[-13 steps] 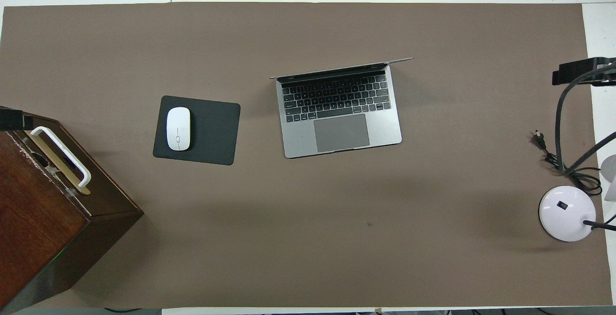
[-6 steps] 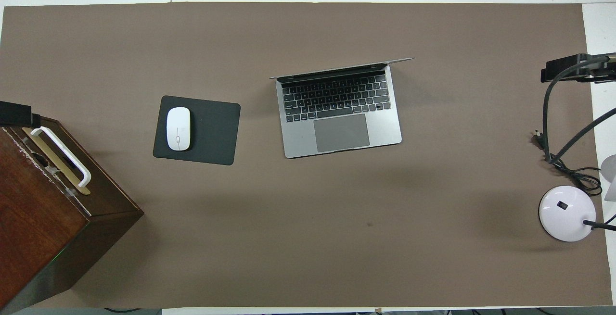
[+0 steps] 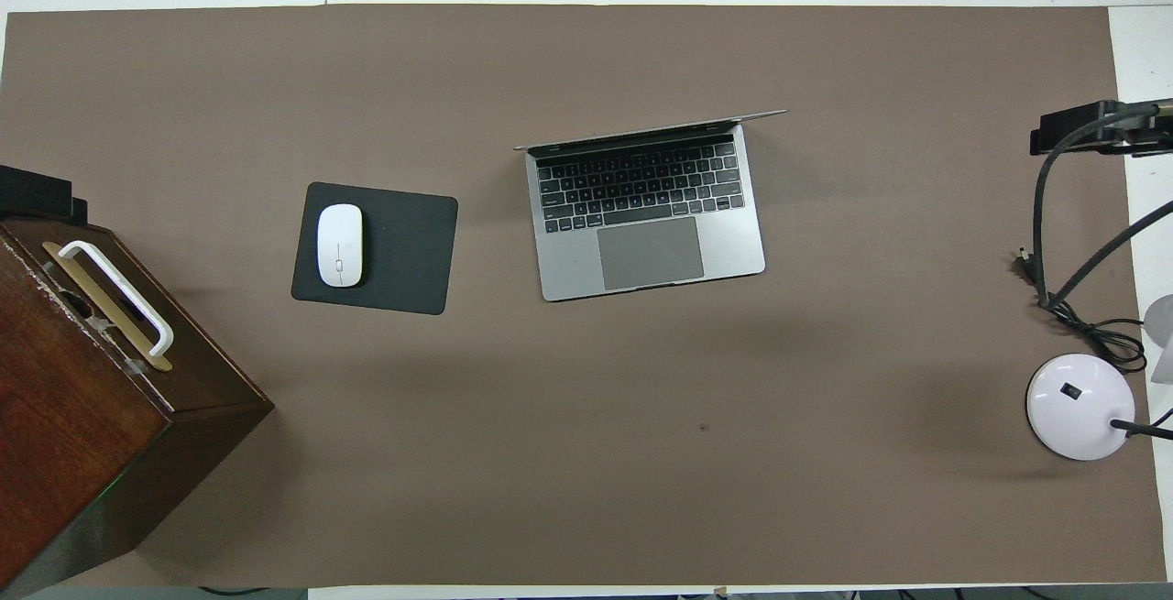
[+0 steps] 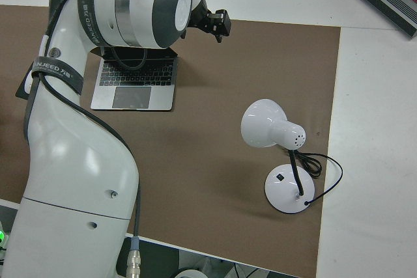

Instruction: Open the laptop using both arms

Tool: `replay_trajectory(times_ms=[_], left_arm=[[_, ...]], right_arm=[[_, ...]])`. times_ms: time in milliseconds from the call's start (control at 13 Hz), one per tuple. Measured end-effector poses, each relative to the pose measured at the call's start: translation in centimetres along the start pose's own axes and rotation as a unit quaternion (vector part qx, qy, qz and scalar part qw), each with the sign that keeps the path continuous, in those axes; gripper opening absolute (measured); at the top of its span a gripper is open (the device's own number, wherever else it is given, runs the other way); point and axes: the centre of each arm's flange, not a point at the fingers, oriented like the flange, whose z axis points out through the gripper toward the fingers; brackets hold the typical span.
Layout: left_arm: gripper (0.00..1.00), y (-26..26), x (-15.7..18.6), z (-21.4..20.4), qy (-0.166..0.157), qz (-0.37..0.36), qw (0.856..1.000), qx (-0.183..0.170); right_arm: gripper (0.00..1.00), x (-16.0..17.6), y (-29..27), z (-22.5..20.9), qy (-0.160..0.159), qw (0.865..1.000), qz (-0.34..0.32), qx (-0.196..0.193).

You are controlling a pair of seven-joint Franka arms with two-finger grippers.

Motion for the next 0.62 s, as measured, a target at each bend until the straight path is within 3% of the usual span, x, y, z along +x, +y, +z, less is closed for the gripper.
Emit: replay_trajectory(times_ms=[617], left_arm=[[1.00, 0.0, 0.0, 2.3, -0.031, 0.000, 1.000, 0.000]], right_arm=[[0.90, 0.1, 0.1, -0.4, 0.004, 1.000, 0.000, 0.000]])
